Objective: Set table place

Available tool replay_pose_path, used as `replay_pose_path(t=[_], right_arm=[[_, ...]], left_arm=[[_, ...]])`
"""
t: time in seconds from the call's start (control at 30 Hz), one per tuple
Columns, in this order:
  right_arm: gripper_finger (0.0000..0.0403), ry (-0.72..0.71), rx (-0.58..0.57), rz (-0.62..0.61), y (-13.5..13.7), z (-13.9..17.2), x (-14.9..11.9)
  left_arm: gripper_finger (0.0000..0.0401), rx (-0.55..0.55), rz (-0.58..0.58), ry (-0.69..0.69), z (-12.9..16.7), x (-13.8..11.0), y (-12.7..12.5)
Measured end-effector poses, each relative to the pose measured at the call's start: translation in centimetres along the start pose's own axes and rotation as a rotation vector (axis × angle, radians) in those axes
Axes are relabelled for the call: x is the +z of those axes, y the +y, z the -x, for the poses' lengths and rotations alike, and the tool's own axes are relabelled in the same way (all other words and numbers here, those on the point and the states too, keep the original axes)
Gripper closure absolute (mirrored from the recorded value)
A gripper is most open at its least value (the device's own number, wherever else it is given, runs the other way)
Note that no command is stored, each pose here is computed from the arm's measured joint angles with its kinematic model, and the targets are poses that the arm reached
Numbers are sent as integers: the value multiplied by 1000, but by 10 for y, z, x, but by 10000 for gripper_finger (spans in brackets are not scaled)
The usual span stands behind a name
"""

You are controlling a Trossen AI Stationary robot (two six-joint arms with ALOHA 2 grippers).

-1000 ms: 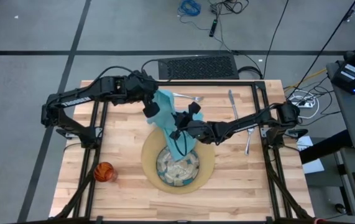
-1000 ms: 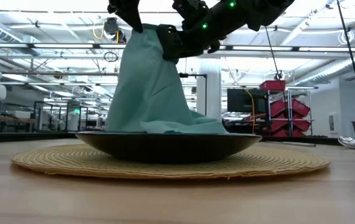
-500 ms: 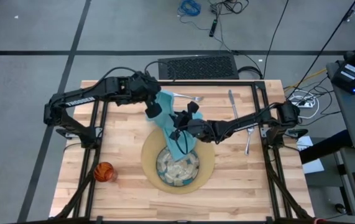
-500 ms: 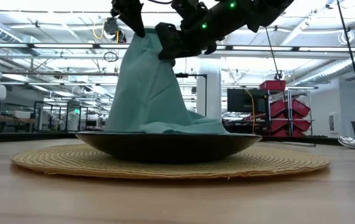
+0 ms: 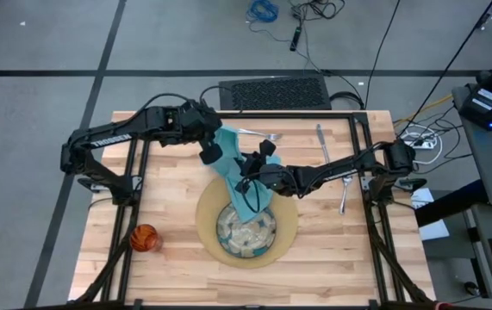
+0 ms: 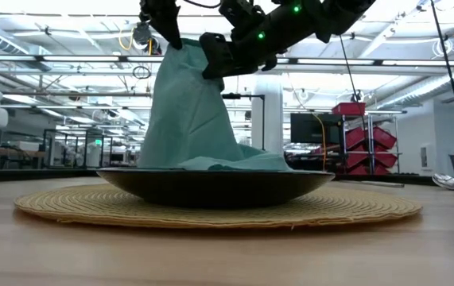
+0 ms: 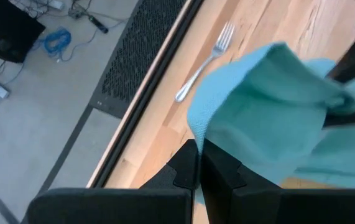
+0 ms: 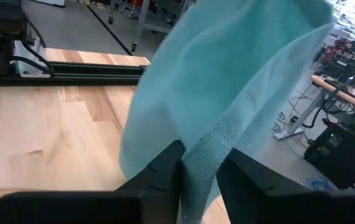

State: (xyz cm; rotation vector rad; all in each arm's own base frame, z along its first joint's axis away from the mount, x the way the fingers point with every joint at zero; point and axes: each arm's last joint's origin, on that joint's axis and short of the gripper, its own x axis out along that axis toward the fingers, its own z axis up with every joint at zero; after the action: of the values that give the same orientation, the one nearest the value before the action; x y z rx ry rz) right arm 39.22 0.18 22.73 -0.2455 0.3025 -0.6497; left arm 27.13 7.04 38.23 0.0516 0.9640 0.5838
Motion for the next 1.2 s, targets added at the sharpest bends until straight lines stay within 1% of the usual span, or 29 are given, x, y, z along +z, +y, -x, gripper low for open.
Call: replay_pose_path(t=[0.23,0.37,0.63,0.73,1.0,1.1,1.2], right_arm=[[320,8,-5,2,-3,-2,-1],[320,5,37,-4,-4,-5,-2],[320,1,93,-35,-9,-10,-2],[320,2,90,-35,-9,-10,-2],[320,1,90,-23,-9,-10,-2],[308,2,87,-23,-11,-12,-3],[281,6,80,-44,-14,-14,-3]], left_arm=[[401,1,-6,22,0,-2,0],[401,4,-20,54,0,-6,0],[401,6,-18,50,0,-5,0],[401,6,-18,50,-1,-5,0],[401,10,-44,111,-16,-16,-6],[401,9,-39,98,-19,-16,-7],[401,8,-38,90,-19,-15,-7]])
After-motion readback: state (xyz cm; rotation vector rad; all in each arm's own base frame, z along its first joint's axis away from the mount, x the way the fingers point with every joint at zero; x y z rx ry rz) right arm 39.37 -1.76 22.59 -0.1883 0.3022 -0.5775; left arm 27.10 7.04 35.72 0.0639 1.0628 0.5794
